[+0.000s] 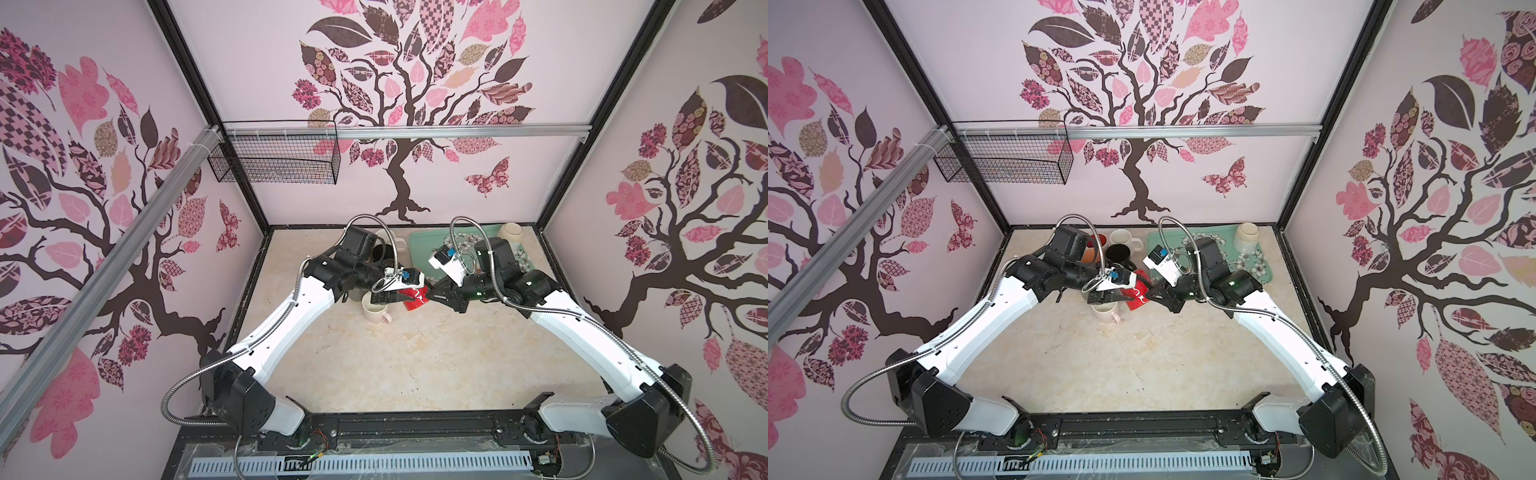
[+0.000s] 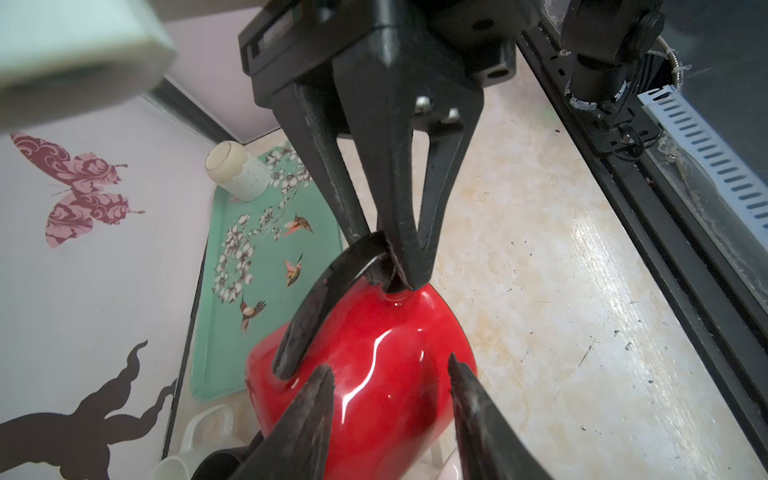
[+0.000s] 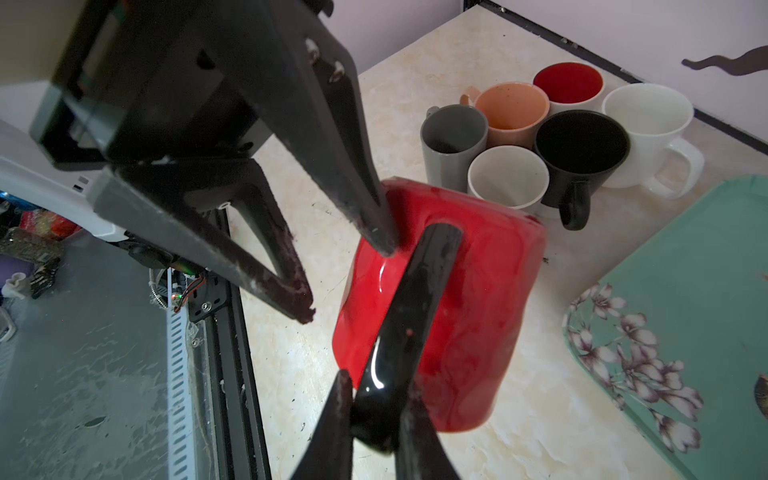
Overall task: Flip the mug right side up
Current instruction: 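Lower the upright red mug toward the table with both grippers holding it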
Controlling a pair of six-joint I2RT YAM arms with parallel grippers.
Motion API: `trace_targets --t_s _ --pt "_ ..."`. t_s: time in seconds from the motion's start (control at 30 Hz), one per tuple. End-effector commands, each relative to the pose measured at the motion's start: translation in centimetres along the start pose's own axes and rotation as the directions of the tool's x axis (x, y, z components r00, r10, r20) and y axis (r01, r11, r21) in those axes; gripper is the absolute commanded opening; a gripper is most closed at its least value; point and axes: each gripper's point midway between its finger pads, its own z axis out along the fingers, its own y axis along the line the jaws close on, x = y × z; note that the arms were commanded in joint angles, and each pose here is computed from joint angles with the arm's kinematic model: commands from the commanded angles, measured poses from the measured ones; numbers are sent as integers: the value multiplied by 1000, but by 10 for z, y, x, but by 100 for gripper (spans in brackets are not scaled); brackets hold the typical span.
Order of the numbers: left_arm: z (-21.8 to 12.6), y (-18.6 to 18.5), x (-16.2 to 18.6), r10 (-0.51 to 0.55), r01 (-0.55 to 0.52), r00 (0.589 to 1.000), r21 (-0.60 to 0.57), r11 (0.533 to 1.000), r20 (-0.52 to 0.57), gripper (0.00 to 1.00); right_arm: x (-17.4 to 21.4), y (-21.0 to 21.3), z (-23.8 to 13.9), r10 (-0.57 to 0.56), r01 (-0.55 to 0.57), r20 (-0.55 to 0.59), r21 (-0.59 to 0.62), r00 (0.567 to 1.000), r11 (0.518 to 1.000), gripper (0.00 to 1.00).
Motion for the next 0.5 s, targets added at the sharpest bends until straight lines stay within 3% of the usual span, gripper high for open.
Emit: trace_targets --t_s 0.0,0.3,0.47 --pt "-5 2 -13 45 -45 999 17 999 17 48 -21 14 -8 -94 98 82 -54 992 994 0" --pt "-1 6 -11 45 -46 999 43 998 9 48 -7 14 1 -78 83 63 -83 995 993 0" --pt "15 -2 -8 28 -28 1000 117 993 0 51 -6 17 2 -80 87 67 -103 995 991 0"
